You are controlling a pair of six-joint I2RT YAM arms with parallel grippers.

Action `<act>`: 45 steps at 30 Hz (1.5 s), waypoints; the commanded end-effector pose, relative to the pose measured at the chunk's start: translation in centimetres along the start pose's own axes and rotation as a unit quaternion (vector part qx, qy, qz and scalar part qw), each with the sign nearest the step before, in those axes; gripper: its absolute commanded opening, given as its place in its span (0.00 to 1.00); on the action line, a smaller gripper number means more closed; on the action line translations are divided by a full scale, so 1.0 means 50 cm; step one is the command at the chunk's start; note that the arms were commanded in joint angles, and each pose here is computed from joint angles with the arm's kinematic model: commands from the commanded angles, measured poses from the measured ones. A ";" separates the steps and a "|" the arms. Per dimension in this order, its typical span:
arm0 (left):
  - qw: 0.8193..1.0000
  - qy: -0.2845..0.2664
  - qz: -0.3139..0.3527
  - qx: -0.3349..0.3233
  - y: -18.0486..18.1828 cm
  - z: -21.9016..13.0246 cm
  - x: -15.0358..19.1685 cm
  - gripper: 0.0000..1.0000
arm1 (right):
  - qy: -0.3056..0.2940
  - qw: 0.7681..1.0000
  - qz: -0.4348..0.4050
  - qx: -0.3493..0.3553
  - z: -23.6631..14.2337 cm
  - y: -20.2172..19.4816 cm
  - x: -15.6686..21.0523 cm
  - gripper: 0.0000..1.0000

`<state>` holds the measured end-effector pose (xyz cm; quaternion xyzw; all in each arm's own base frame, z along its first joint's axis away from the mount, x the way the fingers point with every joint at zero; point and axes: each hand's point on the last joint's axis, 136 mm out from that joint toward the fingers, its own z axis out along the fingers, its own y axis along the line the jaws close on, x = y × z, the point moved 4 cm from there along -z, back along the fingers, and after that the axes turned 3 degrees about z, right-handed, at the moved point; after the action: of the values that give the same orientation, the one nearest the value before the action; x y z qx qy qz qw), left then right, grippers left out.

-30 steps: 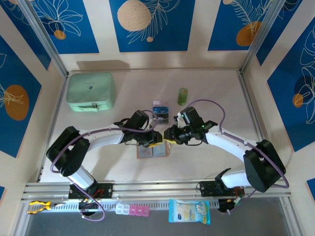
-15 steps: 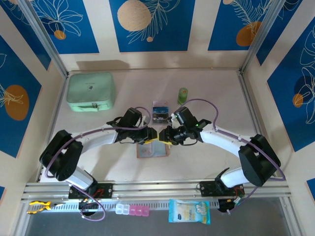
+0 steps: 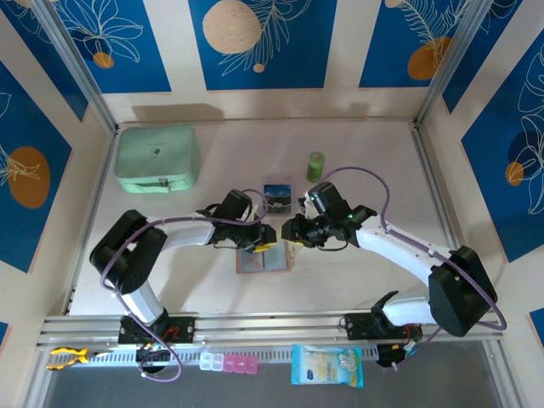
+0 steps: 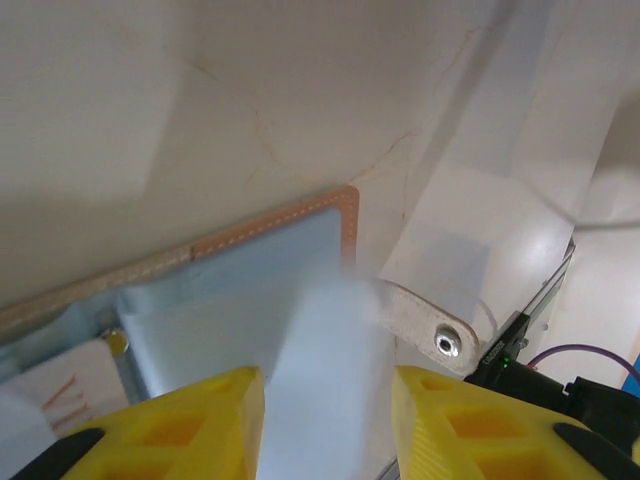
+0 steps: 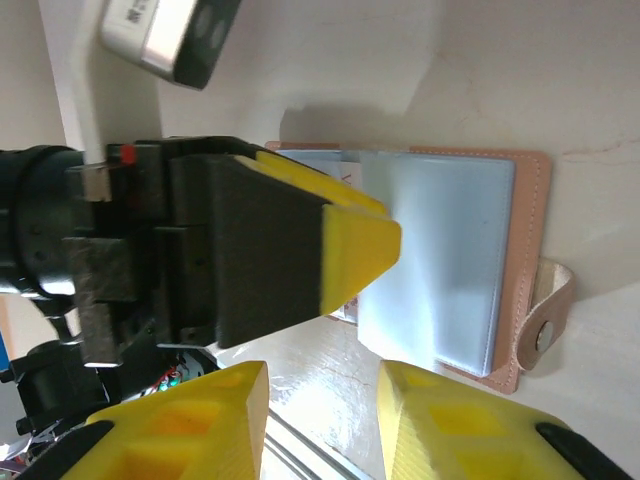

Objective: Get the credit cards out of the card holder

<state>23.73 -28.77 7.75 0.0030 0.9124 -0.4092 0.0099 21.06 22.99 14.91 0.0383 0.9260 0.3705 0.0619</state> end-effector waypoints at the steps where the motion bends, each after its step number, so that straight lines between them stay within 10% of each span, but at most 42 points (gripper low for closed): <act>1: 1.000 0.002 0.010 0.029 -0.028 0.012 -0.013 0.38 | 0.007 1.000 0.010 0.012 -0.006 -0.013 0.012 0.35; 29: 0.997 -0.060 -0.022 -0.034 0.080 -0.126 0.033 0.24 | 0.127 0.992 -0.013 -0.016 0.177 0.043 0.032 0.20; 45: 0.996 -0.046 -0.034 -0.064 0.119 -0.122 0.057 0.18 | 0.146 0.985 0.018 0.089 0.233 -0.080 0.050 0.17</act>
<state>21.07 -20.97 7.96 -0.0451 0.9293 -0.3643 0.0410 20.73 29.48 5.13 -0.0036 0.9460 0.3160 -0.0724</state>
